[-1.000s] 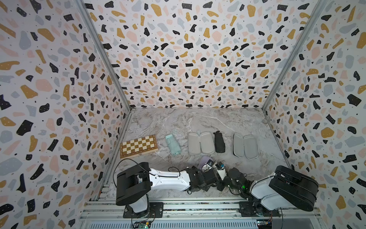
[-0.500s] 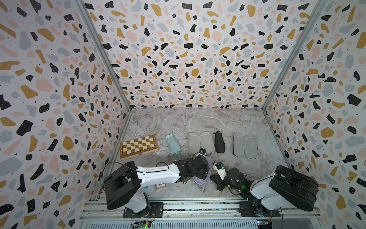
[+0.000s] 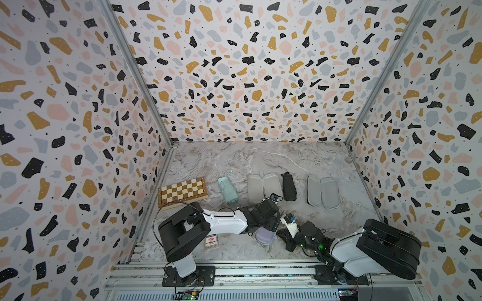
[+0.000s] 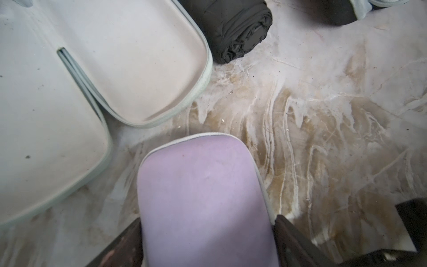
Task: Put umbrellas into zippered umbrella sleeves
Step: Zip the zipper on the umbrella sleeve.
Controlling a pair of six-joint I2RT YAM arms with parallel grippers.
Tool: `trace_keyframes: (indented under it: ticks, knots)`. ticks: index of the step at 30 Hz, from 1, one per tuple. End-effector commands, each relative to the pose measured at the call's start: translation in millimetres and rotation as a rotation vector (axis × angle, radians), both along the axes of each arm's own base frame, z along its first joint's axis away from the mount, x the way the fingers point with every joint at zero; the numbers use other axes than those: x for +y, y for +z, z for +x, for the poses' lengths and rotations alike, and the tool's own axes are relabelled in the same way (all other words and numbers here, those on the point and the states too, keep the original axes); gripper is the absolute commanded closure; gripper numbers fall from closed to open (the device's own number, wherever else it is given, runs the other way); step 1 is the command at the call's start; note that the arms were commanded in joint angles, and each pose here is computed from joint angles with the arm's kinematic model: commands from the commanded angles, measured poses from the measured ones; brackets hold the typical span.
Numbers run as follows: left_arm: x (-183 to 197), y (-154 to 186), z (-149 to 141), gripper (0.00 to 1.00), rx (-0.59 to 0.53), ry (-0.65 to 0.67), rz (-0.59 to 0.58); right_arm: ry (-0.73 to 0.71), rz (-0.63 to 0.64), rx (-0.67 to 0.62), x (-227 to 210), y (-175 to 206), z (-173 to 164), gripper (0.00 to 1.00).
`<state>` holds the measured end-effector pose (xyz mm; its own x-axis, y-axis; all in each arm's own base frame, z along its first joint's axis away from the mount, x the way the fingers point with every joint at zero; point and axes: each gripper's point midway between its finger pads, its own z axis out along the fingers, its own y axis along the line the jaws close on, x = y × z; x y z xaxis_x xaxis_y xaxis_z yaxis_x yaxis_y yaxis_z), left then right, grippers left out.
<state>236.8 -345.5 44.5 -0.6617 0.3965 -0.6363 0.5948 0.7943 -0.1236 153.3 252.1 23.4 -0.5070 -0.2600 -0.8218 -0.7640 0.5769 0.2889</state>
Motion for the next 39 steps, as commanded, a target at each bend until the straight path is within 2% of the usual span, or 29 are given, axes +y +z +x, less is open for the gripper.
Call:
trace_keyframes:
  ticks: [1,7,17,26,32,39]
  knots:
    - [11,-18,2,0.19,0.019,0.031,0.024,0.022,-0.035,-0.019,3,-4,-9,1.0]
    - [14,-25,2,0.24,0.036,0.055,0.008,0.044,-0.04,-0.016,6,-5,-21,1.0]
    - [26,-31,10,0.43,0.063,0.115,-0.001,0.164,-0.047,-0.056,26,-2,-45,1.0]
    - [33,-36,11,0.53,0.091,0.162,-0.014,0.239,-0.043,-0.053,45,-1,-59,1.0]
    - [49,-25,8,0.57,0.093,0.221,-0.023,0.231,-0.018,-0.052,50,5,-57,1.0]
    - [92,-3,-8,0.53,0.057,0.293,-0.042,0.235,-0.04,-0.059,48,0,-56,1.0]
